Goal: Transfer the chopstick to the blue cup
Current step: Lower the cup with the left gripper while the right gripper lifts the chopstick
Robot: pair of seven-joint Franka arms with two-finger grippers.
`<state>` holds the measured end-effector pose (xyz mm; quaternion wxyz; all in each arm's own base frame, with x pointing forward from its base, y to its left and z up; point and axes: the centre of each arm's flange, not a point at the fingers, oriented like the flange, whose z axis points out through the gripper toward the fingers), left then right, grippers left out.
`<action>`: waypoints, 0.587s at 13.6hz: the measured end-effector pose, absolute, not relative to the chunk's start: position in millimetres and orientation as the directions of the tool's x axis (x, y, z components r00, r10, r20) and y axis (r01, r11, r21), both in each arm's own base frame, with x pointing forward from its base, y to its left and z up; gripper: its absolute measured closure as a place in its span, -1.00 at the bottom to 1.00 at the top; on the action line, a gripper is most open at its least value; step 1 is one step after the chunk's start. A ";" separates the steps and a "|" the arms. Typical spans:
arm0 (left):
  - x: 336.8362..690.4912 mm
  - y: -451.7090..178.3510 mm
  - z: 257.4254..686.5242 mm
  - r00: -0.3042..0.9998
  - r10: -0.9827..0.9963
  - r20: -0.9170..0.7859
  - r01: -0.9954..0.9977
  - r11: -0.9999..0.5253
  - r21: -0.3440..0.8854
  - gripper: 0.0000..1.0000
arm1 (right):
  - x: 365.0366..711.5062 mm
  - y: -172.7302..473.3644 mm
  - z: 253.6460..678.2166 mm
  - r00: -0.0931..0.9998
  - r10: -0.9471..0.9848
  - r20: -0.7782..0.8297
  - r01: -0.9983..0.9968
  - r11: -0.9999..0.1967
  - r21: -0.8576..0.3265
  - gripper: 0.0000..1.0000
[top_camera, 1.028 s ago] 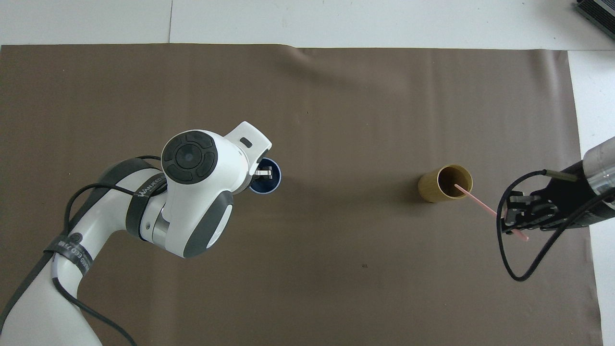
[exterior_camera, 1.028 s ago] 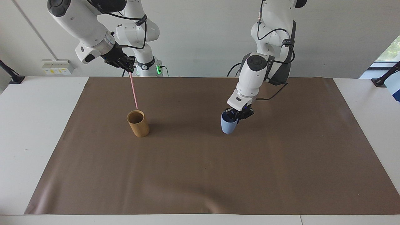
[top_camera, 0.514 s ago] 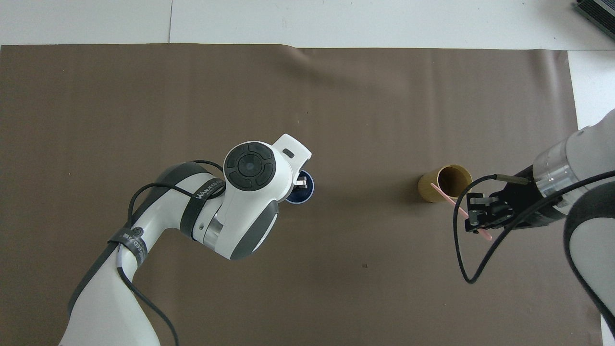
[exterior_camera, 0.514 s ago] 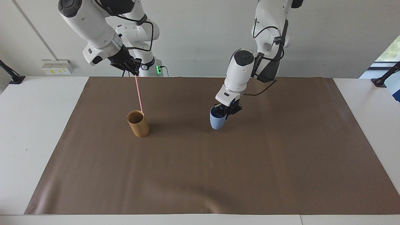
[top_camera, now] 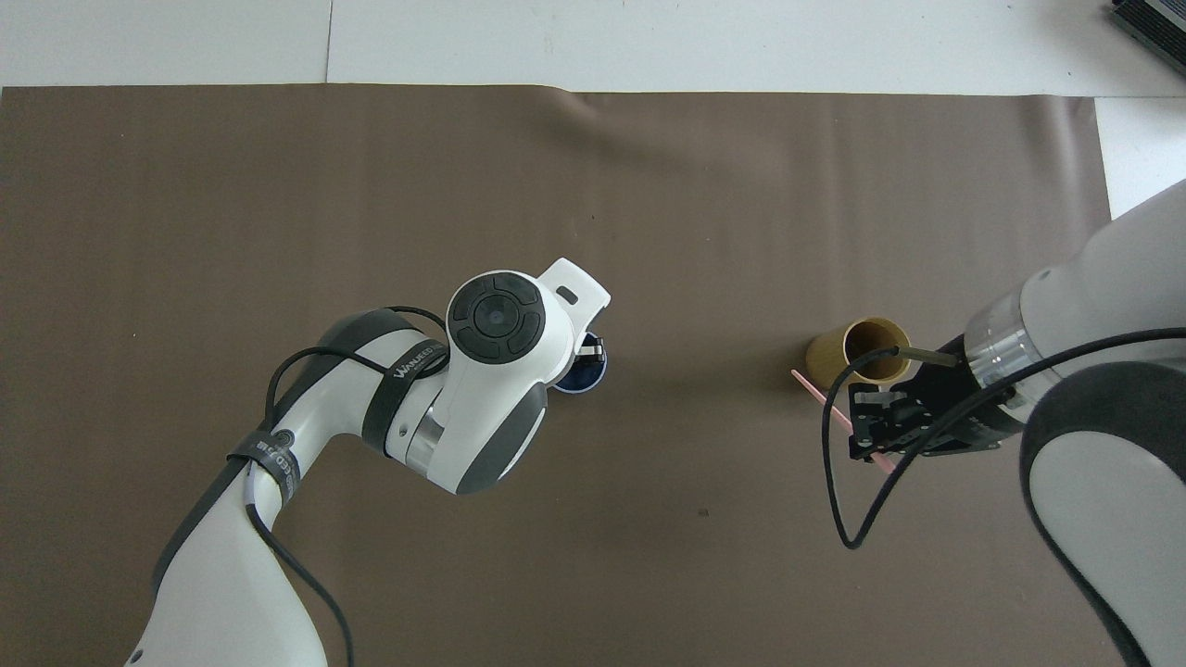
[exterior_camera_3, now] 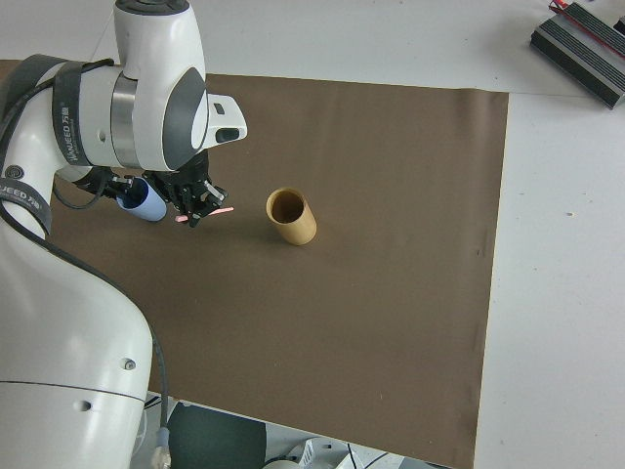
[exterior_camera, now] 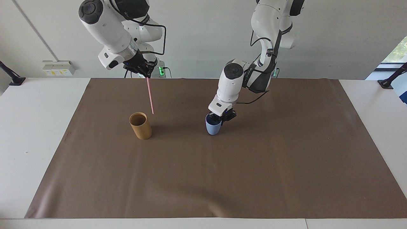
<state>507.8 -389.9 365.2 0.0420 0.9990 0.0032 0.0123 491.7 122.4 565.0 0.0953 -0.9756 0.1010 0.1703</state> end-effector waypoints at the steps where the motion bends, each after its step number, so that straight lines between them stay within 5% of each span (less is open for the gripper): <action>1: 509.7 -389.3 374.7 0.999 -0.003 0.039 -0.007 -0.996 0.093 -0.32 | 491.0 130.5 566.2 0.921 -0.175 -0.348 -0.241 -0.958 -0.156 0.84; 4: 515.4 -372.4 420.2 0.996 -0.012 0.089 -0.023 -0.992 0.122 -0.99 | 490.9 150.1 569.8 0.915 -0.218 -0.340 -0.291 -0.939 -0.180 0.84; 8: 538.2 -282.1 491.8 0.990 -0.075 0.122 -0.089 -0.989 0.116 -1.00 | 488.3 184.3 575.2 0.882 -0.317 -0.349 -0.402 -0.893 -0.204 0.84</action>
